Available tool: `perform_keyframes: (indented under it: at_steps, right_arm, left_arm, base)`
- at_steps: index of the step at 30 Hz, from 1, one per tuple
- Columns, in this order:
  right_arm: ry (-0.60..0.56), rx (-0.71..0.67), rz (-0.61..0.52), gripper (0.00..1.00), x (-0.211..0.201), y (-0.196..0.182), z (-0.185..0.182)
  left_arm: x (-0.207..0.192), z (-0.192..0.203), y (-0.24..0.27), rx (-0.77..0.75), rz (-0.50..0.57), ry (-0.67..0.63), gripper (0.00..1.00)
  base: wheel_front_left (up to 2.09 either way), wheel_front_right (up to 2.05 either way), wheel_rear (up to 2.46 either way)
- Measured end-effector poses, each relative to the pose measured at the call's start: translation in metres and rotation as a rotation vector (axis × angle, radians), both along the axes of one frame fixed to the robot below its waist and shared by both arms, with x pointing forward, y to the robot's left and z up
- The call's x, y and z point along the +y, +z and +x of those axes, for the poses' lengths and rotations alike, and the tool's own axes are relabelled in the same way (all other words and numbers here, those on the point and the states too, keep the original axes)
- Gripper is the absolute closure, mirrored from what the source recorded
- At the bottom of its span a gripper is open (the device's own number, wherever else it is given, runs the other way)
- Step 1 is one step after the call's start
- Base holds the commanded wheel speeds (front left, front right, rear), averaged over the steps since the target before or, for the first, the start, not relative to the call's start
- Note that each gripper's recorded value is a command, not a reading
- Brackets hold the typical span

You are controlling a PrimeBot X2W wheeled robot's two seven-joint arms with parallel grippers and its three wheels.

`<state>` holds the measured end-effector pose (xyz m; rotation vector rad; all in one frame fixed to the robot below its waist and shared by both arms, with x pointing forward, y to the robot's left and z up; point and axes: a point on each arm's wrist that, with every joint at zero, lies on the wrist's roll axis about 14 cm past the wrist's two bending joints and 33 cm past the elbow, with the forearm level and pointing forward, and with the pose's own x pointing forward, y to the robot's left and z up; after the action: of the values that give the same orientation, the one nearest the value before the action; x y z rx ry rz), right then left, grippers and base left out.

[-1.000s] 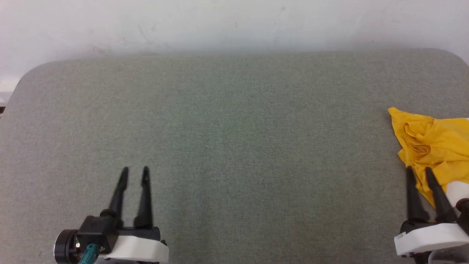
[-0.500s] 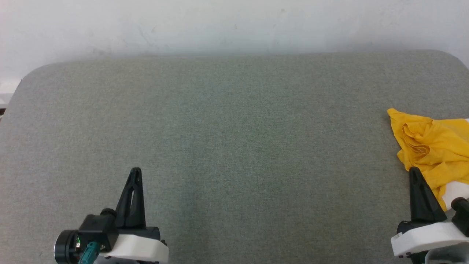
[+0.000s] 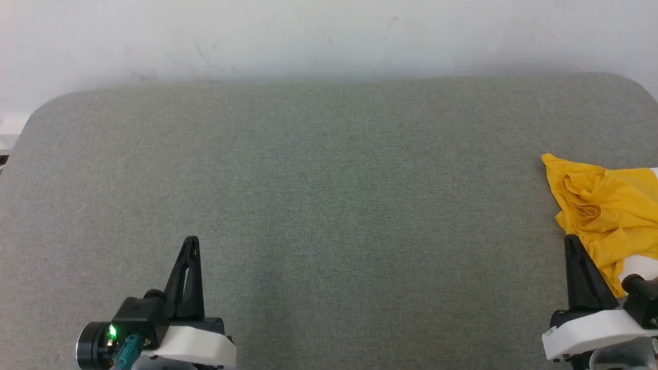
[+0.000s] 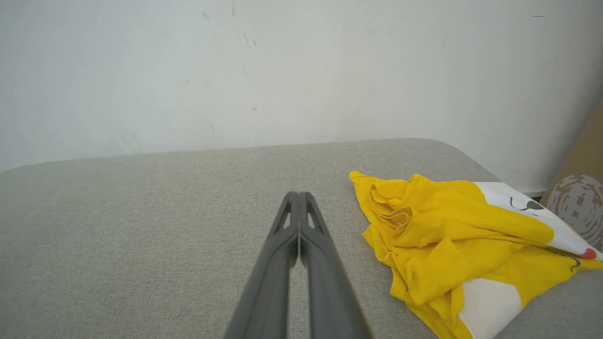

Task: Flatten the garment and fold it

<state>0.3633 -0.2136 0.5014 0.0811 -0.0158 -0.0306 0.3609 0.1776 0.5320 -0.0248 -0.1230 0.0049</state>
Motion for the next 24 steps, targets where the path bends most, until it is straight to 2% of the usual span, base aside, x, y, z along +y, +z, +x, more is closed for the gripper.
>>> perform_keyframes:
  at_steps: [24]
  right_arm:
    - [0.04, 0.008, -0.025, 1.0, 0.012, 0.005, 0.002]
  left_arm:
    - [-0.001, 0.003, -0.001, 0.027, 0.014, -0.006, 1.0]
  base:
    - [0.0, 0.0, 0.0]
